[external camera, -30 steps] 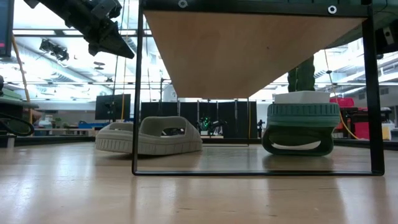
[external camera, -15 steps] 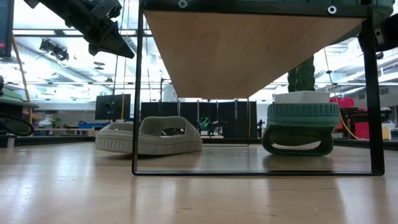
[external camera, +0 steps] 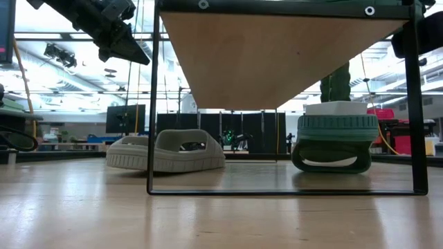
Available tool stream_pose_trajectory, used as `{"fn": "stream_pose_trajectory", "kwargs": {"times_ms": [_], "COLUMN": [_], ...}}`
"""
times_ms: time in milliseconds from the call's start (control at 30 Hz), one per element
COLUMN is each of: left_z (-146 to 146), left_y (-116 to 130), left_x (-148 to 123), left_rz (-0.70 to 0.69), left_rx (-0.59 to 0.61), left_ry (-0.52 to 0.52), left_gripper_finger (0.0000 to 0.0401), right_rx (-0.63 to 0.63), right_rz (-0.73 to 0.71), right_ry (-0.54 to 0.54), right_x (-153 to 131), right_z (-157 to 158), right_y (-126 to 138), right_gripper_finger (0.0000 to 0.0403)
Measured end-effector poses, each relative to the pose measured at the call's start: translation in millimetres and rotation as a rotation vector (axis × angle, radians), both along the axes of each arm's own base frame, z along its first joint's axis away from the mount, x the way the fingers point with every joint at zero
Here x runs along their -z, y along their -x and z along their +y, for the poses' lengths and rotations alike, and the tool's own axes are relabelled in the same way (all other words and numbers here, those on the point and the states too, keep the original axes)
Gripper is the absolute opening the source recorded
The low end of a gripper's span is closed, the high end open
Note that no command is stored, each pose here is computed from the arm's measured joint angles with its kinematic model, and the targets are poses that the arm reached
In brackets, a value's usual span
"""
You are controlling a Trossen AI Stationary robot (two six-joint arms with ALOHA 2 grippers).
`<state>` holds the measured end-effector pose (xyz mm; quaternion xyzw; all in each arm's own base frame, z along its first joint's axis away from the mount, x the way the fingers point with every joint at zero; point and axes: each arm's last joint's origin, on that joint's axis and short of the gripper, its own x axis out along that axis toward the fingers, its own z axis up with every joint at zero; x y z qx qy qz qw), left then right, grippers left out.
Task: Pick and place slides into the shelf
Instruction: Put the right green slide on the shelf
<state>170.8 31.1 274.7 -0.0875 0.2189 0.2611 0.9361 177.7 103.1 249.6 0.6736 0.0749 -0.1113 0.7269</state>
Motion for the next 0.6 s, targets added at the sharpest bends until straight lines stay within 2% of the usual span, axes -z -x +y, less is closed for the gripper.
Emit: {"fn": "stream_pose_trajectory", "kwargs": {"times_ms": [600], "left_z": [0.0], "left_y": [0.0], "left_x": [0.0], "left_rz": [0.000], "left_rx": [0.000], "left_ry": [0.000], "left_gripper_finger": [0.0019], "right_rx": [-0.056], "right_rz": [-0.027], "right_ry": [-0.050], "right_x": [-3.7], "right_z": [2.5], "right_y": [-1.0], "right_gripper_finger": [0.0064]}}
